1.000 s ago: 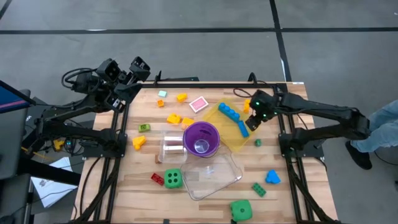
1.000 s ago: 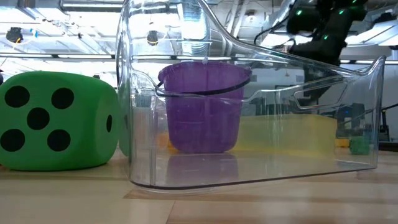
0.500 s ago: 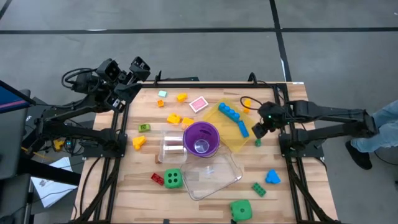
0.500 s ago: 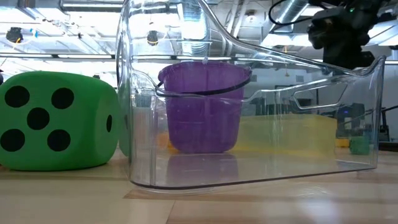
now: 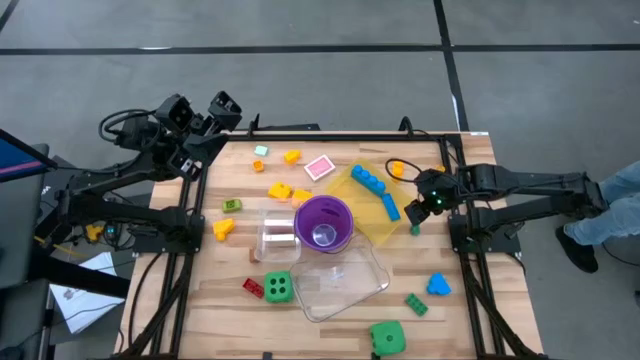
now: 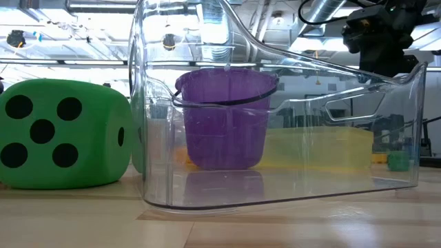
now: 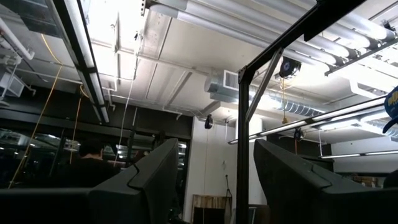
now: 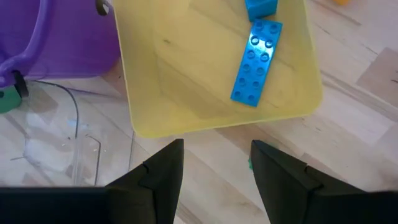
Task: Pick & Place Toys
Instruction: Put the large blue game piece into the yellow bin
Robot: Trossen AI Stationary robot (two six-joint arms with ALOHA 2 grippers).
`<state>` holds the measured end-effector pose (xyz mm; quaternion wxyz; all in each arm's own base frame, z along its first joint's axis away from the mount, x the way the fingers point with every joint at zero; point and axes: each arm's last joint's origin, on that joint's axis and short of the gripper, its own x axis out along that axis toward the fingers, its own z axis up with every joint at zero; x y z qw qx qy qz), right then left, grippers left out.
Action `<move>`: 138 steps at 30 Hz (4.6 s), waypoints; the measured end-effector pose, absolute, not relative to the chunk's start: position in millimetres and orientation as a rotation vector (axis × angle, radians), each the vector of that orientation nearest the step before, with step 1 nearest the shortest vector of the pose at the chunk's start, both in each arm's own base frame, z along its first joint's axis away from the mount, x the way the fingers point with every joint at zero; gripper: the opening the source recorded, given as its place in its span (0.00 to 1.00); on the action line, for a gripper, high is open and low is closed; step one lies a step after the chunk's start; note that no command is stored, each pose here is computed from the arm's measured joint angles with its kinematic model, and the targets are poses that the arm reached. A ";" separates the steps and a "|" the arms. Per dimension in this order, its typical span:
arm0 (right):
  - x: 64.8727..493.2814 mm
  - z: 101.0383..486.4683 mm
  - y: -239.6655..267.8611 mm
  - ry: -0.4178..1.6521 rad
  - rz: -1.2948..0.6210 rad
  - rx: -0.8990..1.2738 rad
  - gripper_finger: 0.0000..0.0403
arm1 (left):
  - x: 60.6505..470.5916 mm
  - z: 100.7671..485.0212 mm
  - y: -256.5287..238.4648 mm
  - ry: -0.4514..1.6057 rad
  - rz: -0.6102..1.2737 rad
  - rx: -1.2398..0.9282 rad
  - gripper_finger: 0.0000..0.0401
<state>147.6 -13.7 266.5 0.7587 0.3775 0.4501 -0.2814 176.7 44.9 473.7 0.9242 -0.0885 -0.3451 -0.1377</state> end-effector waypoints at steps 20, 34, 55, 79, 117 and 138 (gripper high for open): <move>115.9 259.7 85.4 1.308 -0.602 1.149 0.56 | 176.9 473.9 42.7 -0.710 -0.296 -0.187 0.51; 135.2 216.7 137.5 1.474 -0.822 1.057 0.74 | 176.4 474.4 42.5 -0.717 -0.296 -0.181 0.51; 152.6 167.1 169.0 1.484 -0.887 0.876 0.74 | 176.3 474.7 43.5 -0.728 -0.273 -0.200 0.51; 143.6 150.9 164.1 1.492 -0.918 0.879 0.74 | 176.4 474.7 43.7 -0.731 -0.264 -0.204 0.51; 135.5 189.8 148.0 1.335 -0.896 0.837 0.66 | 176.3 474.9 44.1 -0.737 -0.251 -0.206 0.51; 137.8 258.6 20.1 0.902 -0.810 0.809 0.65 | 176.3 474.9 44.1 -0.736 -0.251 -0.206 0.51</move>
